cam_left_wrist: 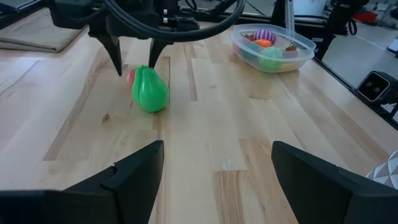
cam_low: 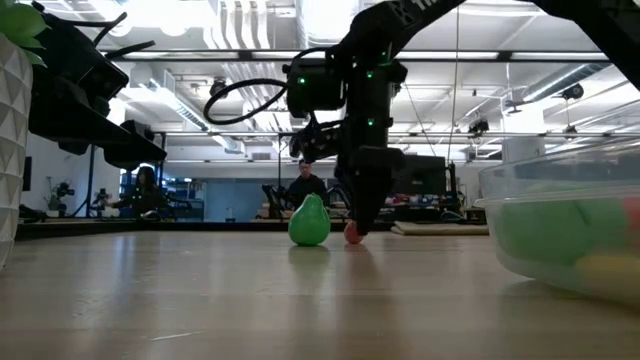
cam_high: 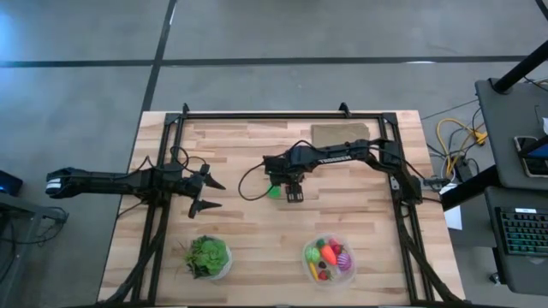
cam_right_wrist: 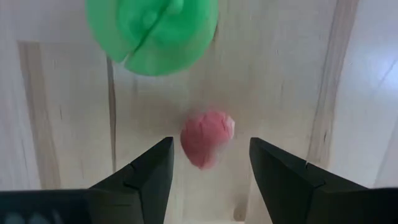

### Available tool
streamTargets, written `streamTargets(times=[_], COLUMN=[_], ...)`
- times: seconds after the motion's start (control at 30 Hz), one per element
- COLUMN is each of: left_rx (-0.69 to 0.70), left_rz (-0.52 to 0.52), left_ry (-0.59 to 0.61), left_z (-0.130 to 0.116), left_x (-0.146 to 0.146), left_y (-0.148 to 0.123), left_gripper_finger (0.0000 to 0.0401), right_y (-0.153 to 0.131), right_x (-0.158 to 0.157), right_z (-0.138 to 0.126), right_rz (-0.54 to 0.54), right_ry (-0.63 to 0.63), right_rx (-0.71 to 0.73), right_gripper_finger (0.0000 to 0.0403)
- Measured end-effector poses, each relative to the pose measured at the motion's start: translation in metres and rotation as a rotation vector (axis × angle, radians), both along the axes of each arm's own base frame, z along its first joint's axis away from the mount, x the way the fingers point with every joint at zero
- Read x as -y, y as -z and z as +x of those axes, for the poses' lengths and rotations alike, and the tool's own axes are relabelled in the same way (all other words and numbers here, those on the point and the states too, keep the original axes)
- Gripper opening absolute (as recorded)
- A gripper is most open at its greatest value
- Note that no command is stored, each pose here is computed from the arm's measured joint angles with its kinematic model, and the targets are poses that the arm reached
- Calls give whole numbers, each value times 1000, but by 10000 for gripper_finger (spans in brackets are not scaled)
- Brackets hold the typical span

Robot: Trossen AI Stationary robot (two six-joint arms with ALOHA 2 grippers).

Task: Pick and placing Produce into tupperware
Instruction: Put the pink peach into the transparent container

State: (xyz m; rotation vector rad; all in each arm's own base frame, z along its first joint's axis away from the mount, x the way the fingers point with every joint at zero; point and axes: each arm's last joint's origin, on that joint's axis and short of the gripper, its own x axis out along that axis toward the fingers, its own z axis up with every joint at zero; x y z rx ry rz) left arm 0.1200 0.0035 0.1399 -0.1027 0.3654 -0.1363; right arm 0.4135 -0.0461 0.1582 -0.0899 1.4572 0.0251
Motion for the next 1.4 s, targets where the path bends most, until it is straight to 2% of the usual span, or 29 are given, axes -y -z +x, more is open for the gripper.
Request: streamTargets(times=[0.4,0.73,0.97,1.03,1.2,1.4], left_rx=[0,0,0,0,0,0], left_rz=[0,0,0,0,0,0], left_ry=[0,0,0,0,0,-1], left_z=[0,0,0,0,0,0], left_x=[0,0,0,0,0,0], left_y=[0,0,0,0,0,0], left_gripper_finger=[283,283,283,283,283,283], right_y=[0,1,-5,-16,-65,-129], right_x=[-1,-1,-3,-5,-19,-70], right_z=[4,4,0,-3,-17,-51], right_rz=[-2,10,45,83,126,175], right_ry=[-1,22,77,108,155,242], right_rx=[37,37,10,7,29,116], right_gripper_finger=[197,124,92,86,81,86])
